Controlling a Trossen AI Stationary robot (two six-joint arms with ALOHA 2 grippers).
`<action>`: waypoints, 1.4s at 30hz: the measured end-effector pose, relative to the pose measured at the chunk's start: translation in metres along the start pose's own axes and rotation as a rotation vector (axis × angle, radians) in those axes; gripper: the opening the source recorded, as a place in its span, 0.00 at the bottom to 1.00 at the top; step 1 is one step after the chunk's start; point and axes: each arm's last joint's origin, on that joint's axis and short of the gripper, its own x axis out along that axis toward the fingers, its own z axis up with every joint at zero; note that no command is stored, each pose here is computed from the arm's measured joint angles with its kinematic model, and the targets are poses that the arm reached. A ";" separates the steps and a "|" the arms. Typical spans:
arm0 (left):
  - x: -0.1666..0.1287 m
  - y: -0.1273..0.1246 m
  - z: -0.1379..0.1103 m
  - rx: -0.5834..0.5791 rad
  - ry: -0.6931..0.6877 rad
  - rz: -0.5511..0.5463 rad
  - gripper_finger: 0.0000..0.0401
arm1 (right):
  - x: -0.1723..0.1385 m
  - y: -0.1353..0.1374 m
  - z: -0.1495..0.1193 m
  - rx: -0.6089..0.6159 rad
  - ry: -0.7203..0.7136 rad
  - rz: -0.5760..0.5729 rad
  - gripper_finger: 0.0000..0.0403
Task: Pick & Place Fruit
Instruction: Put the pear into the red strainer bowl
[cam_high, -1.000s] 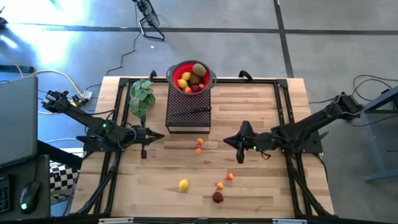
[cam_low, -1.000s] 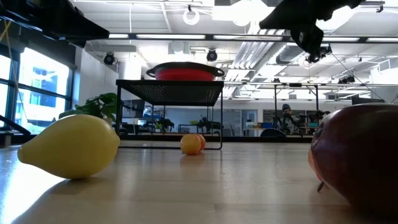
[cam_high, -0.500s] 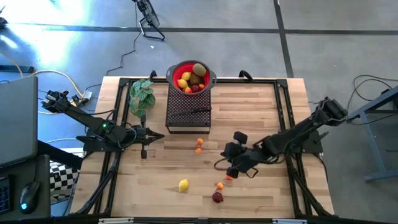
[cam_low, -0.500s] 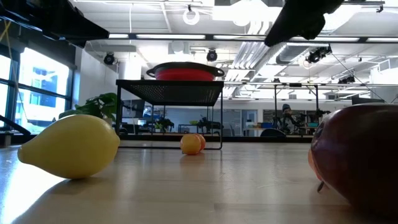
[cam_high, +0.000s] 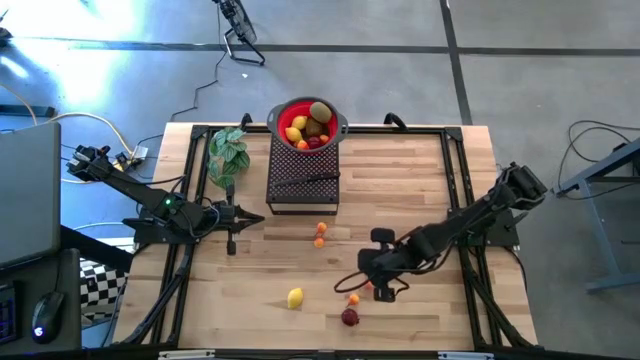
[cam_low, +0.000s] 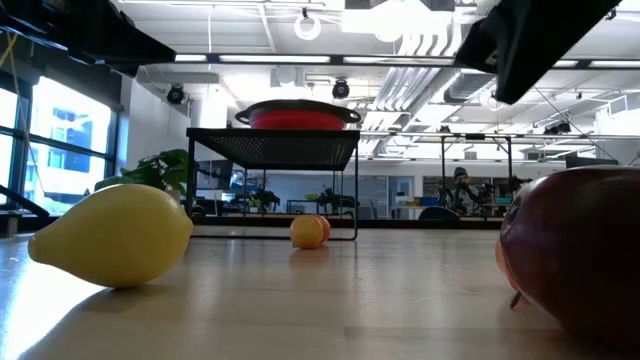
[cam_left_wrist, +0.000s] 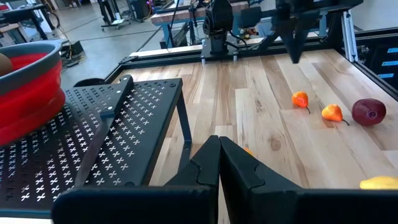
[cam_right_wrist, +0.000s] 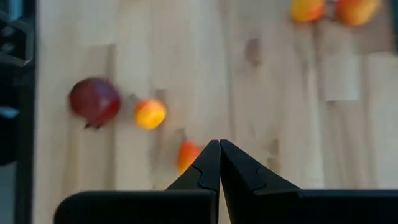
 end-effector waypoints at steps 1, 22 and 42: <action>0.000 0.000 0.000 0.000 0.000 0.000 0.01 | 0.000 0.000 0.000 -0.011 0.009 0.015 0.01; 0.000 0.000 -0.001 0.005 0.007 0.000 0.01 | 0.032 0.006 -0.006 -0.034 0.125 0.035 0.79; 0.000 0.000 -0.004 0.021 0.034 0.000 0.01 | 0.064 0.013 -0.015 -0.013 0.203 0.003 0.76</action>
